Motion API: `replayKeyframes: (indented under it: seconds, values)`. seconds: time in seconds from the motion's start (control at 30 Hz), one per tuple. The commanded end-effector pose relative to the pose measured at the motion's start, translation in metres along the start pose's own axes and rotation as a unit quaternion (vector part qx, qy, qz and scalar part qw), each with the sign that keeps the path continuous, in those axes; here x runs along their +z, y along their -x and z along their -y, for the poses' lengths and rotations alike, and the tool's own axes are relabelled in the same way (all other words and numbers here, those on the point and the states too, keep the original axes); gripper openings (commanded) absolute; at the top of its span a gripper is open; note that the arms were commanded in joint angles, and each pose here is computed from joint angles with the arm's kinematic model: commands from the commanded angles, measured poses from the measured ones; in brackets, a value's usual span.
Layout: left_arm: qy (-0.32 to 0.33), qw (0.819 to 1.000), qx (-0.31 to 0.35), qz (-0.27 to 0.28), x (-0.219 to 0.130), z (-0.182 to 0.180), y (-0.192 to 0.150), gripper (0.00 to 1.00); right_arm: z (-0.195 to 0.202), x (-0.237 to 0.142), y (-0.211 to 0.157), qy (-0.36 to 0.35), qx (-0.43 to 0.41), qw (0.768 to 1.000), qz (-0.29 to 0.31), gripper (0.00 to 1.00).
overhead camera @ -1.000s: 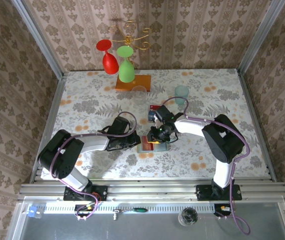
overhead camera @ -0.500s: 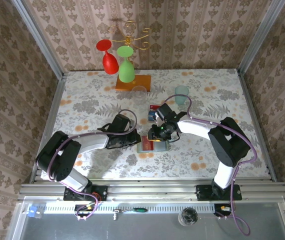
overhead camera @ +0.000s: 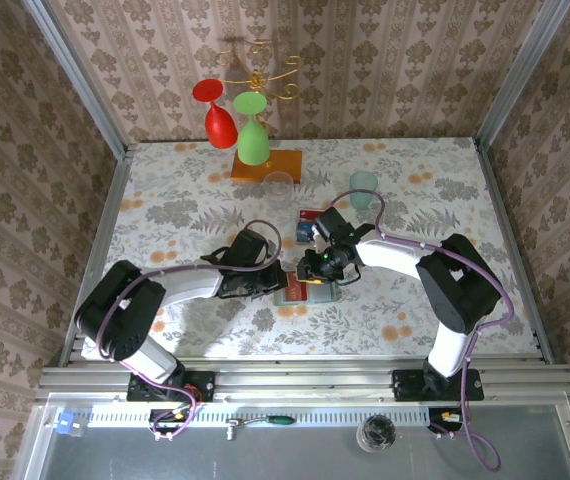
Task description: Take the credit cards out of the card holder
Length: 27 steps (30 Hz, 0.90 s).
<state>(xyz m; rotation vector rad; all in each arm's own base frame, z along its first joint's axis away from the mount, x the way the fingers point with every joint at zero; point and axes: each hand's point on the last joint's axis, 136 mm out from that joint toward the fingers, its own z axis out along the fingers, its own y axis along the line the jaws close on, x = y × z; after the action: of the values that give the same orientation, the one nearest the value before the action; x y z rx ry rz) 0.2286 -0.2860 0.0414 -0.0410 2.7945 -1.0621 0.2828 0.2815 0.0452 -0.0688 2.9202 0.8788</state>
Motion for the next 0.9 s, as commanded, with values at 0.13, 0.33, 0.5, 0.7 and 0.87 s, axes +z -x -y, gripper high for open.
replayKeyframes:
  seconds: [0.13,0.33,0.5,0.7,0.87]
  values:
    - [0.028,1.0,-0.01,-0.009,0.009,-0.02,-0.008,0.0,0.001,-0.003,-0.002,0.008,0.004,1.0,-0.003,0.28]
    - [0.03,1.0,-0.007,-0.004,0.007,-0.02,-0.006,0.0,0.002,0.002,-0.003,0.014,0.009,1.0,-0.009,0.28]
    - [0.026,1.0,-0.002,0.006,0.002,-0.015,-0.002,0.0,0.002,0.006,-0.004,0.017,0.012,1.0,-0.013,0.28]
    - [0.021,1.0,0.007,0.012,-0.003,-0.008,0.002,0.0,0.005,0.012,-0.006,0.019,0.018,0.999,-0.018,0.27]
    - [0.024,1.0,0.004,0.007,0.0,-0.011,0.002,0.0,0.008,0.013,-0.007,0.016,0.021,0.999,-0.019,0.27]
